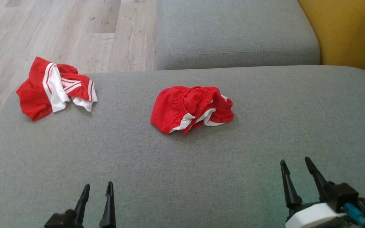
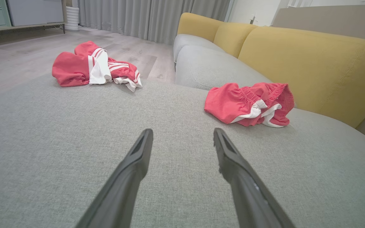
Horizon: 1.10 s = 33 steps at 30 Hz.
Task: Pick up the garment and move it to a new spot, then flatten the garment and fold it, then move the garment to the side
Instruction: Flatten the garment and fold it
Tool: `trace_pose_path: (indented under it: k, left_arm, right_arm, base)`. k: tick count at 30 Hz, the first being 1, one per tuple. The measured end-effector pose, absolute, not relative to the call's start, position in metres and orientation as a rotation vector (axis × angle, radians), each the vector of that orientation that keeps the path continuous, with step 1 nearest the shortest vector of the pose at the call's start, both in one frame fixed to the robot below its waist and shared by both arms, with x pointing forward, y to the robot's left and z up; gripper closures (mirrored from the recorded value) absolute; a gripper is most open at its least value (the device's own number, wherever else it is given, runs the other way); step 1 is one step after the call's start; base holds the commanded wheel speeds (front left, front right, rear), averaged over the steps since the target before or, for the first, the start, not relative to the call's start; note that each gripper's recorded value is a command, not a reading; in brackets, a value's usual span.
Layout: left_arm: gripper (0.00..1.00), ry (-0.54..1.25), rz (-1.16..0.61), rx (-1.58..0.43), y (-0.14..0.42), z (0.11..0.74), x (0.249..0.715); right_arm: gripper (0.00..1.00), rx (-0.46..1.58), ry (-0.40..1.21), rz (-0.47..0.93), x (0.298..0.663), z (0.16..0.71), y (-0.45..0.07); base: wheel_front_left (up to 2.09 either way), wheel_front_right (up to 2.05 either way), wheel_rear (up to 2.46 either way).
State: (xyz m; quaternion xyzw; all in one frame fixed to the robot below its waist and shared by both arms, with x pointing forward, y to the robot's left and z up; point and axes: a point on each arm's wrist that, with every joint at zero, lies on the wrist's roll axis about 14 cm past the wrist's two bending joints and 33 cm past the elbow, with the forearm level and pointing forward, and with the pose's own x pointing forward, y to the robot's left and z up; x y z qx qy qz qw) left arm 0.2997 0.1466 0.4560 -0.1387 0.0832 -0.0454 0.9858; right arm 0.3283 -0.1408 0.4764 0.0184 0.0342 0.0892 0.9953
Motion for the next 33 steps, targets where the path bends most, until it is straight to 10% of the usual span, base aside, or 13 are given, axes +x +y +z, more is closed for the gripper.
trace_pose_path:
  k: [26, 33]
  left_arm:
    - [0.00, 0.222, -0.075, -0.272, 0.149, 0.445, 0.295]
    - [0.00, 0.233, -0.077, -0.267, 0.147, 0.444, 0.297]
  right_arm:
    - [0.00, 0.035, 0.133, 0.194, 0.333, 0.458, -0.136]
    - [0.00, -0.023, 0.110, 0.200, 0.392, 0.488, -0.132]
  base:
    - [0.00, 0.00, 0.00]
    - [0.00, 0.00, 0.00]
